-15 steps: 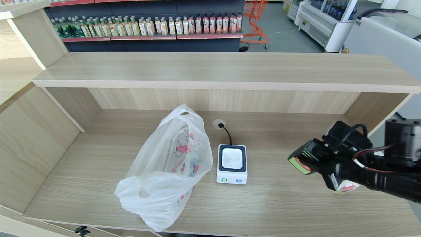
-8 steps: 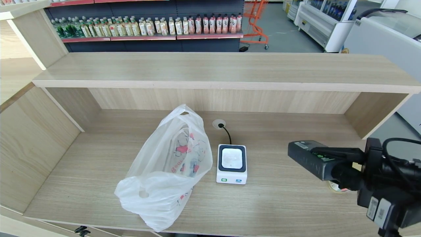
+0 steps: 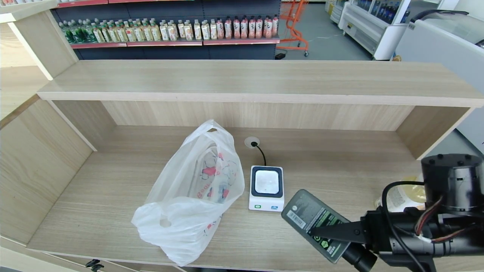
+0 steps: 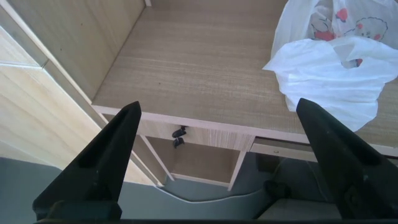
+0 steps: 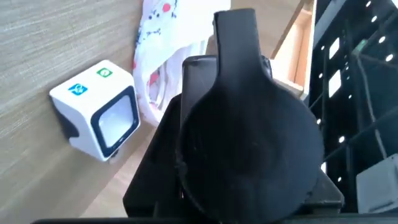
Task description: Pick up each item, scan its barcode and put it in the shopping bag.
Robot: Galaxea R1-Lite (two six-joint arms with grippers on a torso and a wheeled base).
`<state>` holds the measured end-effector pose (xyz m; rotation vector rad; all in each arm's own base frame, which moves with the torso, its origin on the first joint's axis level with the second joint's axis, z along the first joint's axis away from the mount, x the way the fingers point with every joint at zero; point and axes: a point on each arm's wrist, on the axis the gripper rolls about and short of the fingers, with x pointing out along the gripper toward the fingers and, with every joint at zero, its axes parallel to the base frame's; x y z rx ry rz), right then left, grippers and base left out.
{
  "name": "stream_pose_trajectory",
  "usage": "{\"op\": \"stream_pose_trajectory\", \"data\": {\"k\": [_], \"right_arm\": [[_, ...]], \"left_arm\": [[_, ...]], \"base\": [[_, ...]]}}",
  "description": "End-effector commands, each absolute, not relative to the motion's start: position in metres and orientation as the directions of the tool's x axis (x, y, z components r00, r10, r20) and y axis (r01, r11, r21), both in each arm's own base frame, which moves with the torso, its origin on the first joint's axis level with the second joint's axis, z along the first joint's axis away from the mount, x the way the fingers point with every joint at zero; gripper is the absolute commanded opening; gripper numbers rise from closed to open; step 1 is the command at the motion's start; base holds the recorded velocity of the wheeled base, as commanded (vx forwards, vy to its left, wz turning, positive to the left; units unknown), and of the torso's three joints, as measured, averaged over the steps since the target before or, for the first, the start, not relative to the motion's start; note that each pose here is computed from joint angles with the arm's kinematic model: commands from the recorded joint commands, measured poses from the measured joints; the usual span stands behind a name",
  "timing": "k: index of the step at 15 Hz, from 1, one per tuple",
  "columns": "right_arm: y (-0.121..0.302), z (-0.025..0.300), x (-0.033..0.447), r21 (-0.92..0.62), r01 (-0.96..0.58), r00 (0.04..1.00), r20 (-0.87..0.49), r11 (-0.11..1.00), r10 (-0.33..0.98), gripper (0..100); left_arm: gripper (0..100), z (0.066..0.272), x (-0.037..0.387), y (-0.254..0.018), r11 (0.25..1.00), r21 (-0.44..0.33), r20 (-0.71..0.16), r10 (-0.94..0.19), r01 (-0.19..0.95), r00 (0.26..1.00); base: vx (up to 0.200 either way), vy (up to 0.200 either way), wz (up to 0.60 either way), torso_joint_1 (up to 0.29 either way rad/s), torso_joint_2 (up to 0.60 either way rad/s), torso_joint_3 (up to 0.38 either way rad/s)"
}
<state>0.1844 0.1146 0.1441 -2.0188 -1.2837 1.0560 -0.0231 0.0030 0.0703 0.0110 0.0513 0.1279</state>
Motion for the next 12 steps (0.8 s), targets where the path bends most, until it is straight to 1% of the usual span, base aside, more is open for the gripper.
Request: {"op": "stream_pose_trajectory", "data": {"k": [1,2,4,5,6,8,12], "right_arm": [[0.137,0.131,0.189,-0.750,0.536,0.148,-0.367,-0.386,0.918,0],[0.146,0.133,0.185,-0.727,0.593,0.107,-0.356,-0.347,0.928,0],[0.158,0.132,0.181,-0.713,0.637,0.036,-0.351,-0.291,0.936,0],[0.162,0.133,0.183,-0.706,0.655,0.019,-0.341,-0.269,0.940,0],[0.164,0.134,0.185,-0.702,0.667,0.009,-0.327,-0.249,0.945,0],[0.166,0.142,0.188,-0.672,0.709,0.025,-0.279,-0.214,0.960,0],[0.166,0.147,0.188,-0.649,0.736,0.036,-0.248,-0.193,0.968,0]], "left_arm": [[100,0.070,-0.023,0.003,0.992,0.014,-0.050,0.129,-0.128,0.990],[100,0.070,-0.023,0.003,0.992,0.014,-0.050,0.129,-0.128,0.990],[100,0.070,-0.023,0.003,0.992,0.014,-0.050,0.129,-0.128,0.990],[100,0.070,-0.023,0.003,0.992,0.014,-0.050,0.129,-0.128,0.990],[100,0.070,-0.023,0.003,0.992,0.014,-0.050,0.129,-0.128,0.990],[100,0.070,-0.023,0.003,0.992,0.014,-0.050,0.129,-0.128,0.990],[100,0.070,-0.023,0.003,0.992,0.014,-0.050,0.129,-0.128,0.990]], "base": [[0.000,0.000,0.00,0.000,0.00,0.000],[0.000,0.000,0.00,0.000,0.00,0.000],[0.000,0.000,0.00,0.000,0.00,0.000],[0.000,0.000,0.00,0.000,0.00,0.000],[0.000,0.000,0.00,0.000,0.00,0.000],[0.000,0.000,0.00,0.000,0.00,0.000],[0.000,0.000,0.00,0.000,0.00,0.000]]}}
